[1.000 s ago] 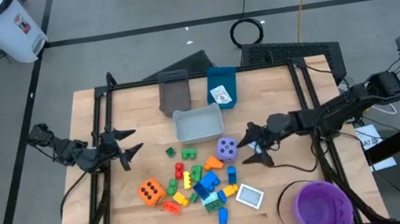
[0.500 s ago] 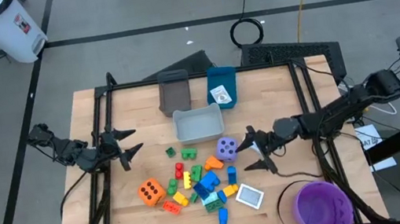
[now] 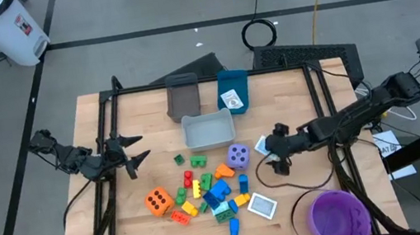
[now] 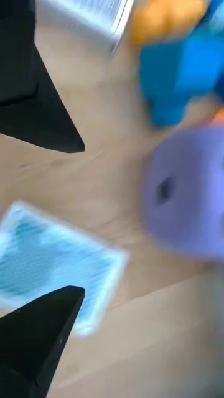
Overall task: Pick & Place Toys
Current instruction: Put the blue deck of cards into the blue bin
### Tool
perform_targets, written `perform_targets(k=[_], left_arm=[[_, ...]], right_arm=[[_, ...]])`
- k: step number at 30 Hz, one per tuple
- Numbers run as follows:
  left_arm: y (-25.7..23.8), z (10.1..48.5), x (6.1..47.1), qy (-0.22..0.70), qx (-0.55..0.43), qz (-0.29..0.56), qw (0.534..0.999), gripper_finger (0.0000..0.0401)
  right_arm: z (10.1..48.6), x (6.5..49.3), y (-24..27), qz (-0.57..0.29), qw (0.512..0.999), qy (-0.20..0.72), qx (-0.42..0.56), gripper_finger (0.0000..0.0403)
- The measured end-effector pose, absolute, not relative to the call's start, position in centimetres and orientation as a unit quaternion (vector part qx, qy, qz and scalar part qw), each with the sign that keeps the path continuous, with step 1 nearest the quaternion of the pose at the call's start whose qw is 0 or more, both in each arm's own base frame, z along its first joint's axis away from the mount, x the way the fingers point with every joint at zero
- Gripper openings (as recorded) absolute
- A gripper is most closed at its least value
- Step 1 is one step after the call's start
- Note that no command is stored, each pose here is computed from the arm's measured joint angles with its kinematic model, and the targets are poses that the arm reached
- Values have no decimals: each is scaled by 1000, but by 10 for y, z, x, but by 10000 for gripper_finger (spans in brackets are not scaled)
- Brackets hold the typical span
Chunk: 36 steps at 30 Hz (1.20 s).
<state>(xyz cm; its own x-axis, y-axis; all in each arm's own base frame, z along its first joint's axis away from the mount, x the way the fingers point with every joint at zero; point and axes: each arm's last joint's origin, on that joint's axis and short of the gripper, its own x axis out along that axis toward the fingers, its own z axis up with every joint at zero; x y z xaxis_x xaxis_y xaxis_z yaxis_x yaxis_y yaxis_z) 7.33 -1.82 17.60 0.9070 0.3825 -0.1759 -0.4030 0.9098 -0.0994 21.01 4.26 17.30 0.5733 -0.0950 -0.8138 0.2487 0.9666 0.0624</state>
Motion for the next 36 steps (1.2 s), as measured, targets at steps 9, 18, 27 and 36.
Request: perform_targets(k=[9,18,27,36], left_arm=[[-18,176,73,77,-67,202,974,310],[-18,176,73,76,-67,201,974,310],[-18,178,74,68,-75,200,974,310],[-18,178,74,69,-74,200,974,310]], right_arm=[[149,200,38,-135,866,472,100,357],[142,195,32,-168,863,470,85,357],[124,185,30,-165,866,463,87,357],[117,180,29,-161,870,457,88,300]])
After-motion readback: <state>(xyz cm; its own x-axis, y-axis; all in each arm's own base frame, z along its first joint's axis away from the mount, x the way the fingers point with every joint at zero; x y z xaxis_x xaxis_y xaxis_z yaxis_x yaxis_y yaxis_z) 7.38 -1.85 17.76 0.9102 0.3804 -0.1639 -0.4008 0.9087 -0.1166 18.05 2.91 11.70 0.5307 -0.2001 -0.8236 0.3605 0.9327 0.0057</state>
